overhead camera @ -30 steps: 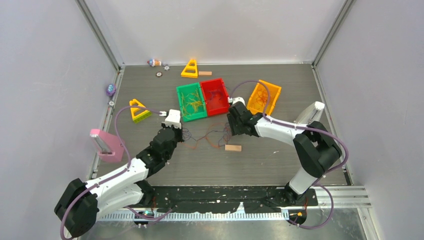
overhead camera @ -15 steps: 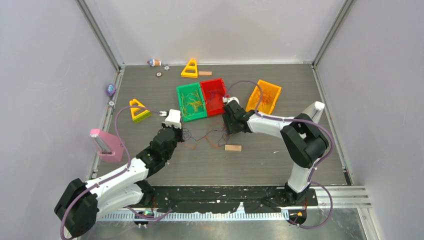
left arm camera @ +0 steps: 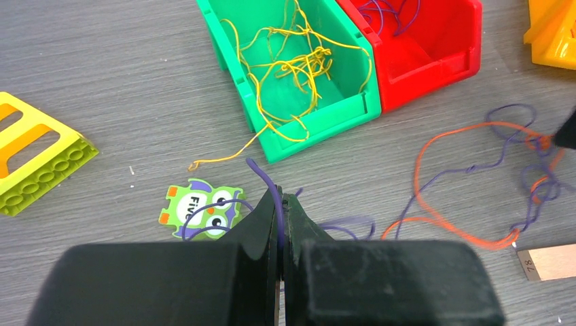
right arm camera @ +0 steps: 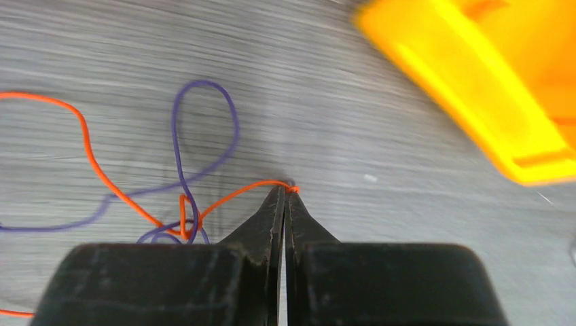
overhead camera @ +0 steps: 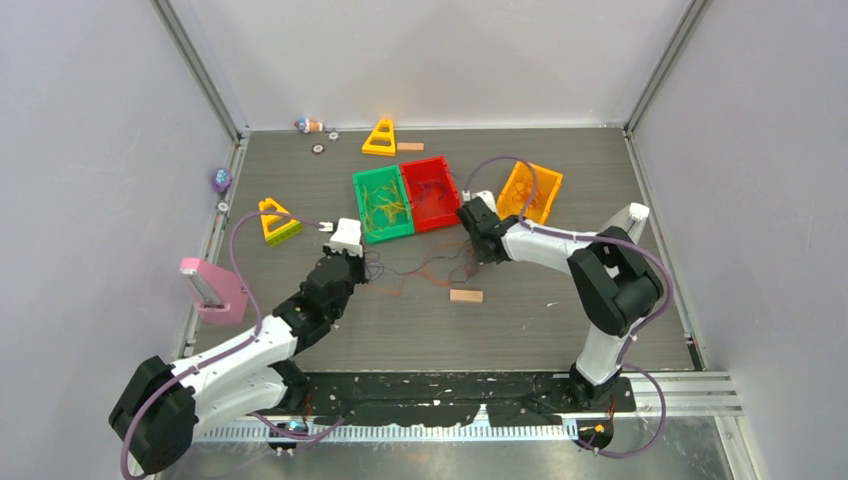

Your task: Untangle the cables

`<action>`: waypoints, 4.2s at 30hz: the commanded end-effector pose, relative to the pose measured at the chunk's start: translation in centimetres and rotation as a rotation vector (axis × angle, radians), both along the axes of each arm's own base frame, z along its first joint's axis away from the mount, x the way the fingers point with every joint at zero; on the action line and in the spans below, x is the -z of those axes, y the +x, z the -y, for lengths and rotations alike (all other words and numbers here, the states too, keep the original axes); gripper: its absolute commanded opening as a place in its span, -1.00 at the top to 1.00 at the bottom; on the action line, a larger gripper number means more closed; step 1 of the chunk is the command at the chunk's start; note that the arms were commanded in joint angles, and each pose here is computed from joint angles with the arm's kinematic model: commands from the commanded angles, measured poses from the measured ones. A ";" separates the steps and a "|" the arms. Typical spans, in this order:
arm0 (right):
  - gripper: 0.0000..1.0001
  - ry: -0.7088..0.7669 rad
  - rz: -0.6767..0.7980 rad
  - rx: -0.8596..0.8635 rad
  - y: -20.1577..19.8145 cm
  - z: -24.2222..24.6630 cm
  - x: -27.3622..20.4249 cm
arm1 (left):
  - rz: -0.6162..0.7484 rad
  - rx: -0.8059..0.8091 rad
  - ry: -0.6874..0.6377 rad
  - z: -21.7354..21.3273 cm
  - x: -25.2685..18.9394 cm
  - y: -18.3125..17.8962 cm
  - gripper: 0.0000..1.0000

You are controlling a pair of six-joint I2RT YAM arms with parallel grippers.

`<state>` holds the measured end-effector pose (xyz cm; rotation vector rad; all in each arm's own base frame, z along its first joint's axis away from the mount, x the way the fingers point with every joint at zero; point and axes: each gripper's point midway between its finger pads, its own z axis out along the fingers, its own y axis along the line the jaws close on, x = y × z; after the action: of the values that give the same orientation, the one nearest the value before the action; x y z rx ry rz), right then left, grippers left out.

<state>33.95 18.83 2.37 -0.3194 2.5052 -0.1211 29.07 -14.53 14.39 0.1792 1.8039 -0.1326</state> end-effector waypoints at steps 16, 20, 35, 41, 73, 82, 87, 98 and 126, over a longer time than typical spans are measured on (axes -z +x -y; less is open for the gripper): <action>0.90 -0.286 0.466 0.443 -1.3 15.2 -17.7 | 0.064 -0.490 0.026 -8.1 -2.1 0.6 1.00; 0.89 -0.093 0.425 0.308 -0.9 11.8 -16.7 | 0.057 -0.354 -0.009 -5.7 -1.7 1.2 1.00; -0.33 0.511 0.094 -0.303 -2.3 -8.3 -11.1 | -0.042 -0.012 0.023 0.2 -1.3 1.1 0.39; -0.23 0.538 0.030 -0.325 -3.4 -12.0 -9.1 | -0.126 0.016 0.038 0.6 -2.0 0.3 -0.27; 0.89 0.578 0.009 -0.320 -4.7 -12.9 -6.4 | -0.699 -0.202 -0.487 4.5 7.3 1.3 -0.40; 0.89 0.578 0.031 -0.294 -5.2 -11.8 -7.0 | -0.750 -0.337 -0.513 5.0 11.4 3.7 1.00; 0.89 0.460 0.045 -0.074 -3.8 -4.2 -6.1 | -0.618 -0.248 -0.401 3.4 6.8 3.6 1.00; 0.50 0.536 0.294 0.101 -4.1 7.2 -11.8 | -0.293 -0.135 -0.398 -1.3 -7.8 1.3 1.00; -0.86 0.798 0.884 -0.685 -8.1 -9.0 -27.6 | -0.507 0.871 -0.532 16.3 -20.5 -6.5 1.00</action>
<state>24.71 28.16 25.03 -0.6670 1.4959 0.8403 23.72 -30.03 32.86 0.4676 2.0428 -1.3063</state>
